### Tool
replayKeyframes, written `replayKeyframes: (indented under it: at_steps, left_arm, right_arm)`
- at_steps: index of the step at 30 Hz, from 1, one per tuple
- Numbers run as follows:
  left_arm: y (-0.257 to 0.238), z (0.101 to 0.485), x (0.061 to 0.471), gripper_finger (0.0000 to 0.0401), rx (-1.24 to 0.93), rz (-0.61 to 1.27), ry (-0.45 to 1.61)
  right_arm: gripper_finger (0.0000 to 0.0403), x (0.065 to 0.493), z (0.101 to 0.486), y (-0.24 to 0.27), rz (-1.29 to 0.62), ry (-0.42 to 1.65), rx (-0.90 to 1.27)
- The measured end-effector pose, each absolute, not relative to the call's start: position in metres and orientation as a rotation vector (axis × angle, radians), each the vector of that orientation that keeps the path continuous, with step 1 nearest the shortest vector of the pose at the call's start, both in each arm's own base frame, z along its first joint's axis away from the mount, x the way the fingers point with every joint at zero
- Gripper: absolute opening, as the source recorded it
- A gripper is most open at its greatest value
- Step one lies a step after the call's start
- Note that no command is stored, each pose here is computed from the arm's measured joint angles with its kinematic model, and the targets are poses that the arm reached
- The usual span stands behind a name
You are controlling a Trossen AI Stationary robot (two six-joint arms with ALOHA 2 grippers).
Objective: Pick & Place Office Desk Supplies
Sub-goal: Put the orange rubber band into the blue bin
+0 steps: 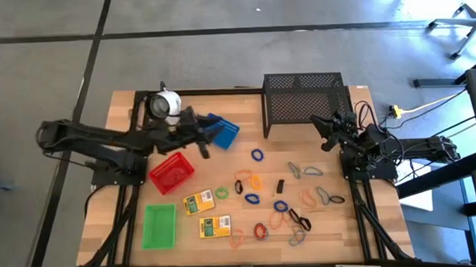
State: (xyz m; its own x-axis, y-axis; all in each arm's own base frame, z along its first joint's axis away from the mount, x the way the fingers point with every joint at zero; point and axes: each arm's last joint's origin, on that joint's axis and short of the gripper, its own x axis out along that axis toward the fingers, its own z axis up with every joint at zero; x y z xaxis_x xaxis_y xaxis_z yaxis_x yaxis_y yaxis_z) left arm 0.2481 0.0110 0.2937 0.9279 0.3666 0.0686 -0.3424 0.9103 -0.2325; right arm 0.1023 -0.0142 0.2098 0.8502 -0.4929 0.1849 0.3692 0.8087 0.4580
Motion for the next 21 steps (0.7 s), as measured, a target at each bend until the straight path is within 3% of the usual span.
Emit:
replayKeyframes:
  at_steps: [6,15,21]
  left_arm:
    - [0.009,0.278,0.288,0.0146,-0.227,0.330,0.113]
    - [-0.004,0.237,0.333,0.0146,-0.309,0.115,0.609]
    - [-0.016,0.203,0.365,0.0146,-0.262,0.052,0.767]
  right_arm:
    - [0.0050,0.102,0.210,-0.014,-0.466,-0.297,0.400]
    - [0.0050,0.103,0.206,-0.014,-0.467,-0.260,0.389]
    - [0.0050,0.105,0.200,-0.013,-0.431,-0.185,0.373]
